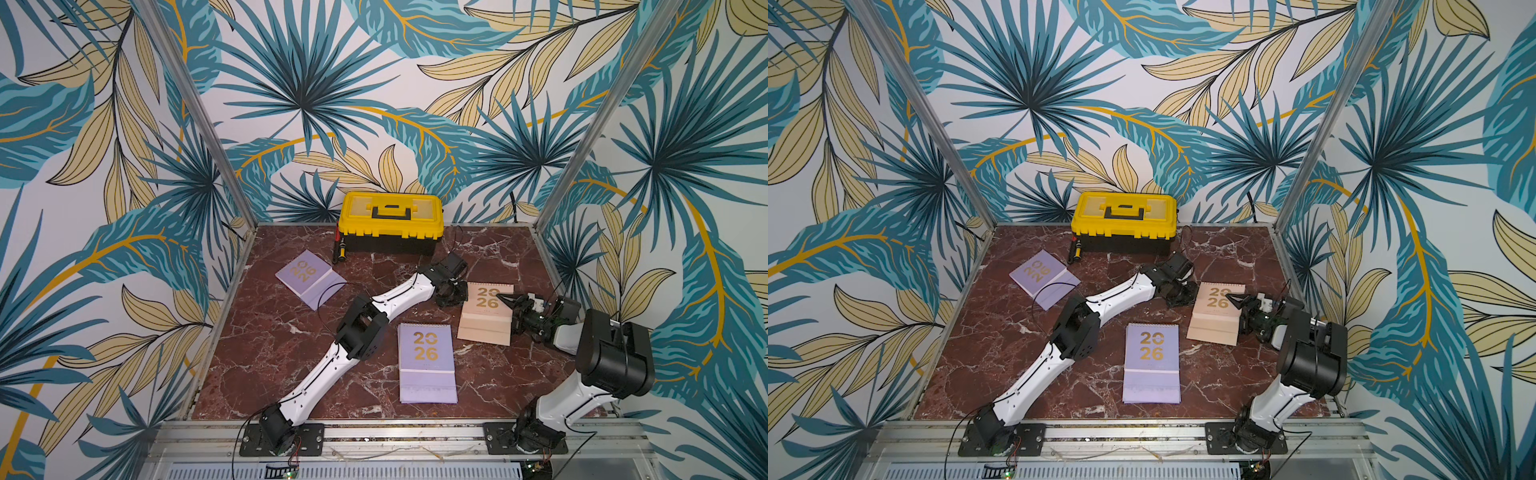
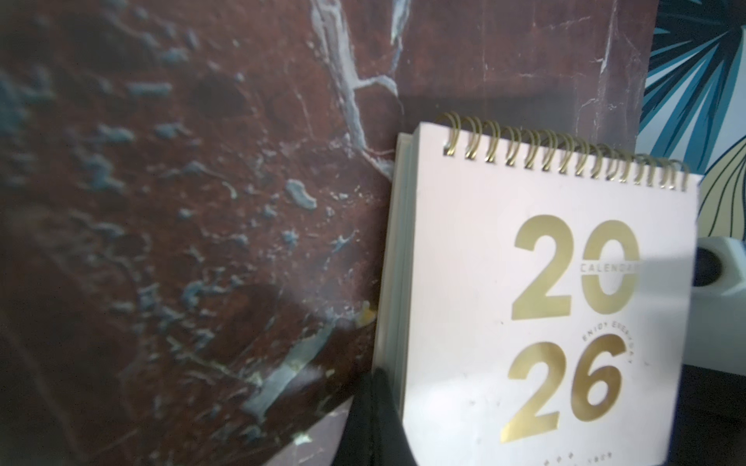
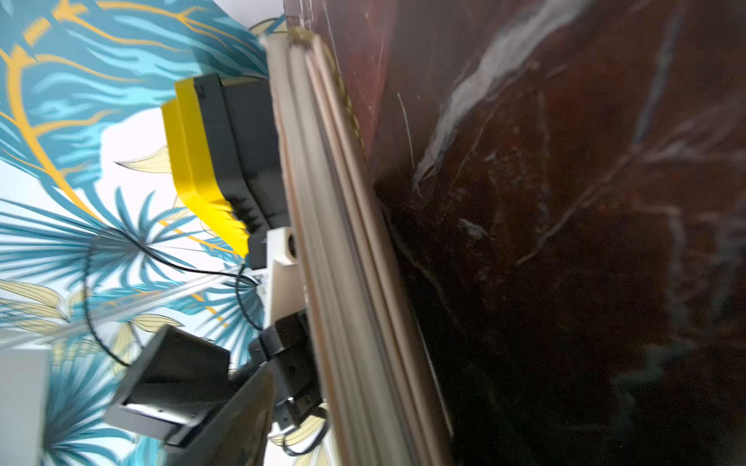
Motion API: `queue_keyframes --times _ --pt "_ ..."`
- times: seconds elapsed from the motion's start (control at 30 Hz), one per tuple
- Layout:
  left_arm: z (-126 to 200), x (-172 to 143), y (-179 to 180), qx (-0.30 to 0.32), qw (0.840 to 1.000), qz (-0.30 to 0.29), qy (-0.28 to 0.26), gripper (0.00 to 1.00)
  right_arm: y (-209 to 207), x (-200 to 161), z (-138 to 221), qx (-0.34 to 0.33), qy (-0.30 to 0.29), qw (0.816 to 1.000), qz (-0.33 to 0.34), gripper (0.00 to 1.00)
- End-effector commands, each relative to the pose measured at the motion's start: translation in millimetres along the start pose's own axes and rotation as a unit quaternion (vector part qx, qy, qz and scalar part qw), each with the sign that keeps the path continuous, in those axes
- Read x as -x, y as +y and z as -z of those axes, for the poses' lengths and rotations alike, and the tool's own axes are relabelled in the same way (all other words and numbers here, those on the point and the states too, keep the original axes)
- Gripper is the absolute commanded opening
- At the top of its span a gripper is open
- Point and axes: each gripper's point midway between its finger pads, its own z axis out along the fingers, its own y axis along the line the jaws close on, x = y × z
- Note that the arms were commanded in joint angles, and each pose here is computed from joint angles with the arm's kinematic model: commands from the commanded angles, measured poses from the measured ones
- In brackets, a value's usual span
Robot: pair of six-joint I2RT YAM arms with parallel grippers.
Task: Stack the calendars
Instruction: Pick up the calendar at the center of the board, then place the calendar at the calendar.
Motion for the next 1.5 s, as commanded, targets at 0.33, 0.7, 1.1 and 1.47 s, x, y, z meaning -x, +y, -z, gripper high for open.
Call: queue_keyframes --times 0.33,0.7,1.1,1.47 --pt "47.6 20.2 -49.2 -0.067 0.997 -0.023 -0.019 0.00 -2.7 -13.4 12.3 -0.081 0.016 0.995 0.053 0.16" --pt "112.8 37.3 -86.9 -0.106 0.992 -0.043 -0.058 0.00 41.7 -20.6 37.3 -0.092 -0.003 0.991 0.095 0.02" --pt "200.2 11.0 -95.7 -0.109 0.990 -0.055 -0.071 0.02 88.3 -82.8 47.8 -0.062 0.028 0.983 0.172 0.00" --pt "240.2 -21.6 -56.9 -0.079 0.992 -0.046 -0.092 0.12 94.3 -151.5 37.9 0.002 0.097 0.976 0.195 0.00"
